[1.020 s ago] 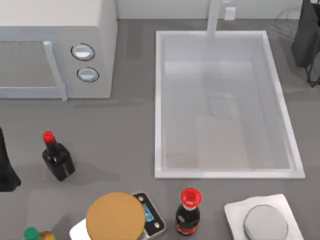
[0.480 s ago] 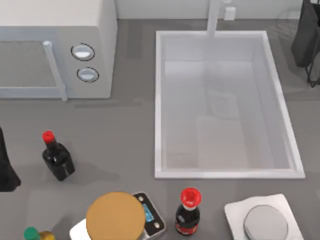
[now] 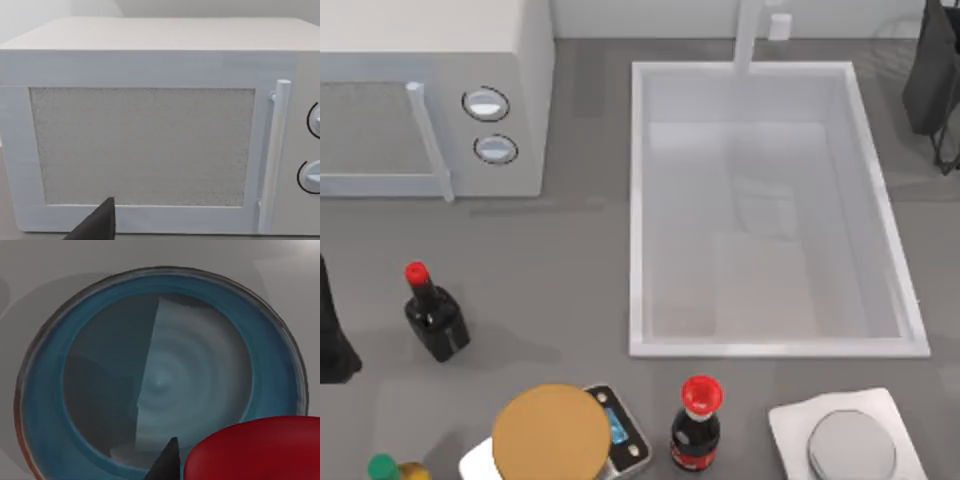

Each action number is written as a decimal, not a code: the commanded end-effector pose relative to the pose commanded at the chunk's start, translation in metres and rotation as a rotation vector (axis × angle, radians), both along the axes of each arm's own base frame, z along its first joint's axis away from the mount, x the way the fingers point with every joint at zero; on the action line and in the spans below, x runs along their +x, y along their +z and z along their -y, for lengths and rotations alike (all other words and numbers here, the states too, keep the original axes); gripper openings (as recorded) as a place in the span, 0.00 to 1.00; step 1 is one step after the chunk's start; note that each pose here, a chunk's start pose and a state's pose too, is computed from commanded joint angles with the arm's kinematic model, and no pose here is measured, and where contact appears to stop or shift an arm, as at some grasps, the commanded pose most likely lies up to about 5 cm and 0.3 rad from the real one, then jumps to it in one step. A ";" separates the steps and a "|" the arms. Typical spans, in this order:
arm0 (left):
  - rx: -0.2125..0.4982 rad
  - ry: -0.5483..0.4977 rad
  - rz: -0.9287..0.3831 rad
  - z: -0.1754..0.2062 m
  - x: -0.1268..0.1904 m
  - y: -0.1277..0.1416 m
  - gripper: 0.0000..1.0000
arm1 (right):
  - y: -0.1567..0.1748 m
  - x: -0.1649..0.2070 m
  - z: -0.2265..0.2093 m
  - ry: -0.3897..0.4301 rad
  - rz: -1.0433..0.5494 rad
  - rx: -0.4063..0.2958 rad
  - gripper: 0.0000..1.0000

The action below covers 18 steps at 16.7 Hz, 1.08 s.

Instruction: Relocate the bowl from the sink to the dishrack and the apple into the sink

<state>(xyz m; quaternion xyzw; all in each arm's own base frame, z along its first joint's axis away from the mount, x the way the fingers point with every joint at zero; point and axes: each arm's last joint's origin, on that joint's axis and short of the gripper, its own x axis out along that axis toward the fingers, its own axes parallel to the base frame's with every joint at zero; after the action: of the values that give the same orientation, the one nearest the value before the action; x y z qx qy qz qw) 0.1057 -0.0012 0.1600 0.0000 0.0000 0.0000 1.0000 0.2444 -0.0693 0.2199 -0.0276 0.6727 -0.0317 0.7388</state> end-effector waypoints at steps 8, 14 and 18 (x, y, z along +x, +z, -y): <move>0.000 0.000 0.000 0.000 0.000 0.000 1.00 | -0.023 0.063 -0.066 0.142 0.429 -0.222 0.00; 0.000 0.000 0.000 0.000 0.000 0.000 1.00 | -0.023 0.080 -0.158 0.172 0.961 -0.233 0.00; 0.000 0.000 0.000 0.000 0.000 0.000 1.00 | -0.016 0.061 -0.212 0.130 1.260 -0.120 0.00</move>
<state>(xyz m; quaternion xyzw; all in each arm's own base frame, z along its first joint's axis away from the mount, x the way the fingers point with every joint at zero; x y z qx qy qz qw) 0.1057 -0.0012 0.1600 0.0000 0.0000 0.0000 1.0000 0.3054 0.1427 0.2036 -0.0857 0.1031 -0.0344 0.9904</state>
